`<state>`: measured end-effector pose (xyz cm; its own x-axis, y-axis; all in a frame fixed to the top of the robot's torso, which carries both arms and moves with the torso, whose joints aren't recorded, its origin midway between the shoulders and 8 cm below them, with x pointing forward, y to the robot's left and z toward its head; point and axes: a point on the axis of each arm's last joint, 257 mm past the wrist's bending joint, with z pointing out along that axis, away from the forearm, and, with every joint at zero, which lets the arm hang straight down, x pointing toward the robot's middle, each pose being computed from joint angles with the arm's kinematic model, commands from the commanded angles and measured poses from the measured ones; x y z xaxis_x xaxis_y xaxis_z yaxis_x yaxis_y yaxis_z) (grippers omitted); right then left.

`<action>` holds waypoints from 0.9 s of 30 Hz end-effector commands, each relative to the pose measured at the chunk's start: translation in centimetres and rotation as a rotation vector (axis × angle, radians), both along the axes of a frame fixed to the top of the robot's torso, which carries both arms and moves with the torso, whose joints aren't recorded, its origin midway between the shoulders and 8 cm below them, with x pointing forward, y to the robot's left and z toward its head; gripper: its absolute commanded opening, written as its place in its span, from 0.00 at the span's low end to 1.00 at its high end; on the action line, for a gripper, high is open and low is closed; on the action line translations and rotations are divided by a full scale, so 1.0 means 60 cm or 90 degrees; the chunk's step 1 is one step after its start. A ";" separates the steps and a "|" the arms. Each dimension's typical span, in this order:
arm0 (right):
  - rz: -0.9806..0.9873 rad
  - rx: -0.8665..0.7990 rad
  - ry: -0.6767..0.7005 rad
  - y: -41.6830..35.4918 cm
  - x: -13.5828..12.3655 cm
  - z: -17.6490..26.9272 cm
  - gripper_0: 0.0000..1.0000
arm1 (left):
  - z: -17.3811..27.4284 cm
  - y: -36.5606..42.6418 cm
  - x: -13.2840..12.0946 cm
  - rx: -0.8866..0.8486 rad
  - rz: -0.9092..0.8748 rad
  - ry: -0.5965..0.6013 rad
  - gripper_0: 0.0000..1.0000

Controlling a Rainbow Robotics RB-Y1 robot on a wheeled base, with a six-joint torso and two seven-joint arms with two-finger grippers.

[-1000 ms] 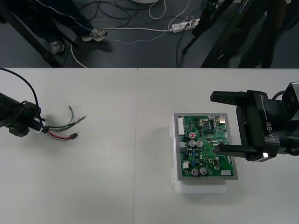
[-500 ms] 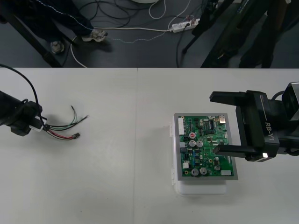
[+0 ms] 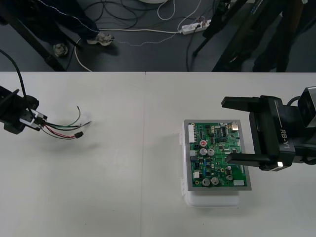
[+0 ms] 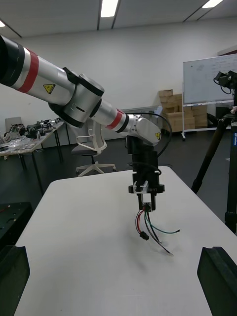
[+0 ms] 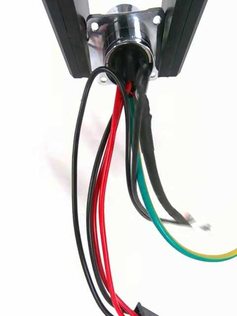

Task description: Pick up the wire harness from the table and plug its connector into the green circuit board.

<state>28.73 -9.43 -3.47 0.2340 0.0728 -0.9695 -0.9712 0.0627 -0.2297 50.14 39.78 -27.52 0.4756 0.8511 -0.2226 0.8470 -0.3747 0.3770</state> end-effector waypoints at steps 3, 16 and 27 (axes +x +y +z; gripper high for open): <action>0.024 -0.004 -0.010 0.017 -0.014 0.015 1.00 | 0.139 -0.018 -0.015 -0.079 0.047 0.049 0.00; 0.024 -0.005 -0.005 0.016 -0.014 0.015 1.00 | 0.229 -0.082 -0.066 -0.145 0.050 0.140 0.00; 0.024 -0.002 0.003 0.013 -0.014 0.018 1.00 | 0.295 -0.146 -0.070 -0.197 0.087 0.170 0.00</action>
<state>28.73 -9.41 -3.44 0.2257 0.0734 -0.9714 -0.9732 0.0614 -0.2215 45.96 31.22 -15.17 0.3401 0.7674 -0.5435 0.9390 -0.2460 0.2402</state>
